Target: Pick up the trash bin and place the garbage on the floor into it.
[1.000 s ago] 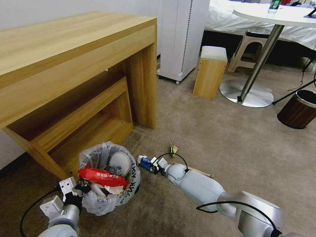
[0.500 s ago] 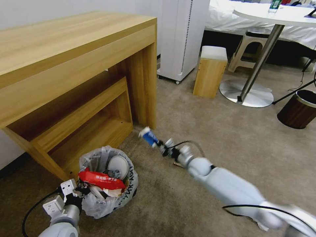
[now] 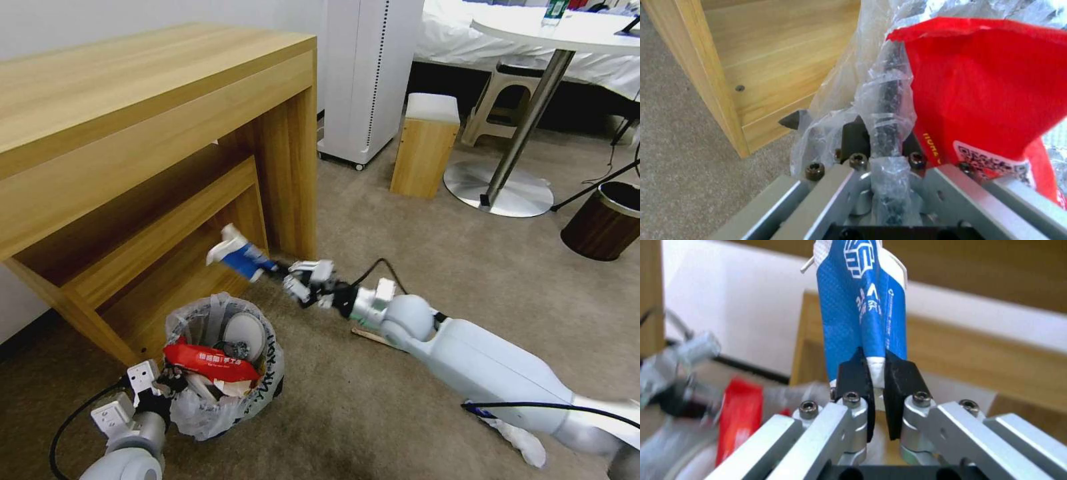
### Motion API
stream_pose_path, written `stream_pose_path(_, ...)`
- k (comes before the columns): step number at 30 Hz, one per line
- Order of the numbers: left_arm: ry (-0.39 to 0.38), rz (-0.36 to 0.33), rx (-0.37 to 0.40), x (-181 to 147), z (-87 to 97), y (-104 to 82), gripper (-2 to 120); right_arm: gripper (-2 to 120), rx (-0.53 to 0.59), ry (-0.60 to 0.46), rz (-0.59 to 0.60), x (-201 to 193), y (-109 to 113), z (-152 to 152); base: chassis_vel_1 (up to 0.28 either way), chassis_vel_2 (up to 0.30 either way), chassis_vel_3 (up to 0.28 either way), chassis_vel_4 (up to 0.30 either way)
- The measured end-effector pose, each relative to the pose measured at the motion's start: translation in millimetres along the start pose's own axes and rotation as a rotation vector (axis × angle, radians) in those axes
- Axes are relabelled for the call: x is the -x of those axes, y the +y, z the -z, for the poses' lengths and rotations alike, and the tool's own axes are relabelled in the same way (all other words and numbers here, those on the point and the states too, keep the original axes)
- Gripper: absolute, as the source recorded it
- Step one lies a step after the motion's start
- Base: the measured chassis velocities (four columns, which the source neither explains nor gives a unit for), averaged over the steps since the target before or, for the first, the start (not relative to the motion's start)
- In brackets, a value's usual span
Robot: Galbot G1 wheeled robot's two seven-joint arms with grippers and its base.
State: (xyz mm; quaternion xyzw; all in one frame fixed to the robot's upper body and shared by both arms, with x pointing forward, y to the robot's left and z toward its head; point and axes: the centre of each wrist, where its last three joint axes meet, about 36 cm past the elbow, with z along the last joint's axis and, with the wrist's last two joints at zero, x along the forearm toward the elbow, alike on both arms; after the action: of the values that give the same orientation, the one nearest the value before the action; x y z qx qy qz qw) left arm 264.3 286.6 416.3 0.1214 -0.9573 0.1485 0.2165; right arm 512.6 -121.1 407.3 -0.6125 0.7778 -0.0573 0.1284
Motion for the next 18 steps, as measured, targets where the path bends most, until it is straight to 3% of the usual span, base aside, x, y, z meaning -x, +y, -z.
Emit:
stream_pose_path(5, -0.004, -0.001, -0.004, -3, 1.2, -1.8, 0, 4, 0.01, 0.07, 0.052, 17, 9, -28, 0.0, 0.0, 0.0, 0.0)
stream_pose_path(18, -0.014, 0.001, -0.007, -4, 2.7, -1.7, 0, 4, 0.041, 0.141, 0.146, 44, 35, -57, 0.0, 0.0, 0.0, 0.0)
